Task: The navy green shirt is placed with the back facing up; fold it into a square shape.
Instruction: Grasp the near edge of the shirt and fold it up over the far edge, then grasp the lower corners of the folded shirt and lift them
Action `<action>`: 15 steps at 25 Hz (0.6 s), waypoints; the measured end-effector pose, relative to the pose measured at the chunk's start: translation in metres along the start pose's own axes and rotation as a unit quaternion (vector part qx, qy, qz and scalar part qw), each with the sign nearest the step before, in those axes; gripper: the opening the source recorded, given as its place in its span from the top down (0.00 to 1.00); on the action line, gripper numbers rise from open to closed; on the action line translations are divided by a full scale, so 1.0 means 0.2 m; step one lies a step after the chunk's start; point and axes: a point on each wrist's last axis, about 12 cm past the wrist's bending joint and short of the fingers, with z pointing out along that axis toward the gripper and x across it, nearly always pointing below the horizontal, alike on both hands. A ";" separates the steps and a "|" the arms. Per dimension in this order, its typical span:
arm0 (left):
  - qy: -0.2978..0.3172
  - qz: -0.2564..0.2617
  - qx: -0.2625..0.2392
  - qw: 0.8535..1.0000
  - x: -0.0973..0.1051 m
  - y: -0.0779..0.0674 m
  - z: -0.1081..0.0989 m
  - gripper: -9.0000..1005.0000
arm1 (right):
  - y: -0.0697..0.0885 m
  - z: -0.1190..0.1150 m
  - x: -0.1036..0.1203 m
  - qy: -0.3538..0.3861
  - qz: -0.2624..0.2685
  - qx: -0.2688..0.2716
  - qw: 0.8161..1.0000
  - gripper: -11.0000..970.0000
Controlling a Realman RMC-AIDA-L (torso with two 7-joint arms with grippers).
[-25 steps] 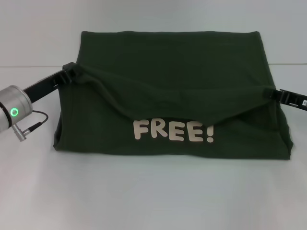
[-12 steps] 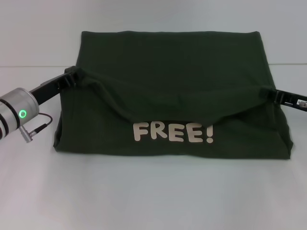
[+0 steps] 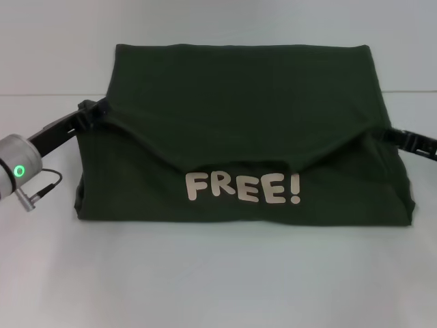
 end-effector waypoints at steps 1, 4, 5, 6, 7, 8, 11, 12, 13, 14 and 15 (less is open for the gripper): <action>0.000 0.000 0.000 1.000 0.00 0.00 0.00 0.71 | -0.01 -0.01 0.00 -0.009 0.003 0.000 1.000 0.73; -0.004 0.002 -0.001 1.000 0.01 0.01 -0.01 0.57 | -0.02 -0.03 0.01 -0.021 0.005 0.001 1.000 0.58; -0.007 0.003 -0.001 1.000 0.01 0.01 -0.02 0.53 | -0.02 -0.04 0.01 -0.023 0.005 0.001 1.000 0.53; -0.014 0.004 0.000 1.000 0.01 0.02 -0.03 0.49 | -0.02 -0.04 0.01 -0.023 0.005 0.000 1.000 0.48; -0.022 0.003 0.002 1.000 0.01 0.02 -0.04 0.47 | -0.02 -0.04 0.01 -0.023 0.006 -0.001 1.000 0.43; -0.031 -0.002 0.003 1.000 0.01 0.03 -0.05 0.44 | -0.02 -0.04 0.01 -0.024 0.006 -0.004 1.000 0.39; -0.048 -0.018 0.024 0.998 0.01 0.02 -0.09 0.38 | -0.02 -0.05 0.01 -0.025 0.006 -0.009 1.000 0.28; -0.049 -0.019 0.031 0.998 0.01 0.02 -0.10 0.36 | -0.02 -0.06 0.01 -0.027 0.007 -0.010 1.000 0.25; -0.050 -0.019 0.035 0.998 0.01 0.02 -0.11 0.33 | -0.03 -0.07 0.01 -0.028 0.008 -0.010 1.000 0.21; -0.051 -0.022 0.037 0.998 0.00 0.03 -0.12 0.31 | -0.03 -0.08 0.01 -0.032 0.010 -0.012 0.999 0.18; -0.049 -0.025 0.037 0.998 -0.01 0.04 -0.13 0.29 | -0.04 -0.09 0.01 -0.036 0.012 -0.014 0.999 0.14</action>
